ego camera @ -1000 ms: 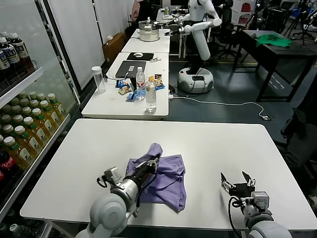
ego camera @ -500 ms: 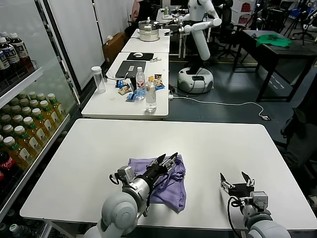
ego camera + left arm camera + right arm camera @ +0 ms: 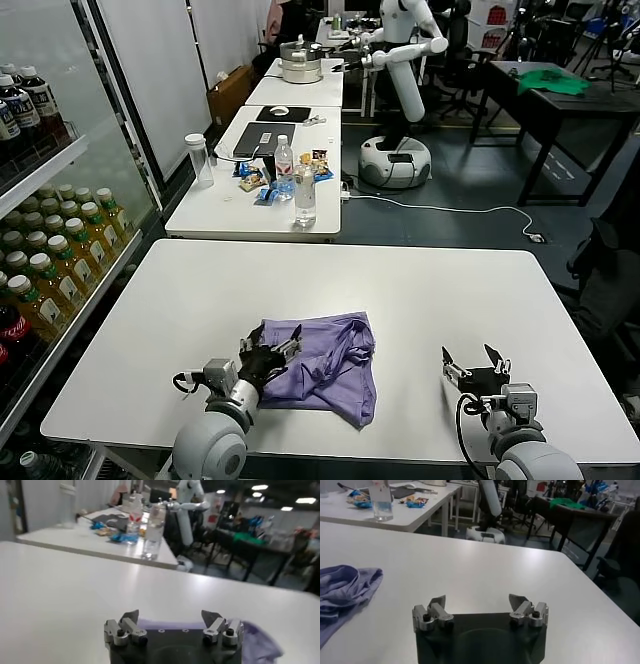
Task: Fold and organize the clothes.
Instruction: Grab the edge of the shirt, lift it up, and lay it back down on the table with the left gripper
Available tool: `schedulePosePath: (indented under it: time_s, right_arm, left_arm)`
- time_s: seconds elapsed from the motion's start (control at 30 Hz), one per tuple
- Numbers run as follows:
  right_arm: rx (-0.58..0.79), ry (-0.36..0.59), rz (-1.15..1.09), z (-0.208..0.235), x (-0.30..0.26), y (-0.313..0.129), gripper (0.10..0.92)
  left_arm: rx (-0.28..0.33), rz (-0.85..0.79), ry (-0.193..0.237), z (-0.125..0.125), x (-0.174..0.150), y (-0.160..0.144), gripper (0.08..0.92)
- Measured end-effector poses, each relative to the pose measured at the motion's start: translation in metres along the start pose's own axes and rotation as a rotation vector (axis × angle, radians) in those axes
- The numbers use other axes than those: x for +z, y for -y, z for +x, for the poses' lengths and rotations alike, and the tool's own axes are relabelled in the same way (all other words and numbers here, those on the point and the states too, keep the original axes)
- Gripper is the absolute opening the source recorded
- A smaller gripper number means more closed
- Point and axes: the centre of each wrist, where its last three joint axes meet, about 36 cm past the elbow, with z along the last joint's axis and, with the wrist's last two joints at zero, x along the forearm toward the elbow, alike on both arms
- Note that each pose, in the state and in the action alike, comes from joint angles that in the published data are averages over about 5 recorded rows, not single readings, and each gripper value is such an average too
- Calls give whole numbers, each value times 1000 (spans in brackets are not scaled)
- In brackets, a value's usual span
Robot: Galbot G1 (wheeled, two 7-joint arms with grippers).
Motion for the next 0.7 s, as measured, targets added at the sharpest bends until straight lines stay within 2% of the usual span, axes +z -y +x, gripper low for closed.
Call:
schedulePosePath:
  time_s: [0.17,0.43,0.53,0.7]
  right_arm:
    - [5,0,1,0,0,2,823]
    - [10,4,0,0,-1,4,823]
    - [11,6,-1,0,-2,4,823]
    - [13,8,-1,0,-3,5,823]
  left_arm:
    - [-56,-69,-29,-4,15,-5,823]
    - [-101,-111,-80,-8,34,-5,816]
    - [-113,-112,-91,-9,38,-5,764]
    - [-122,-95,-96,-8,41,-6,619]
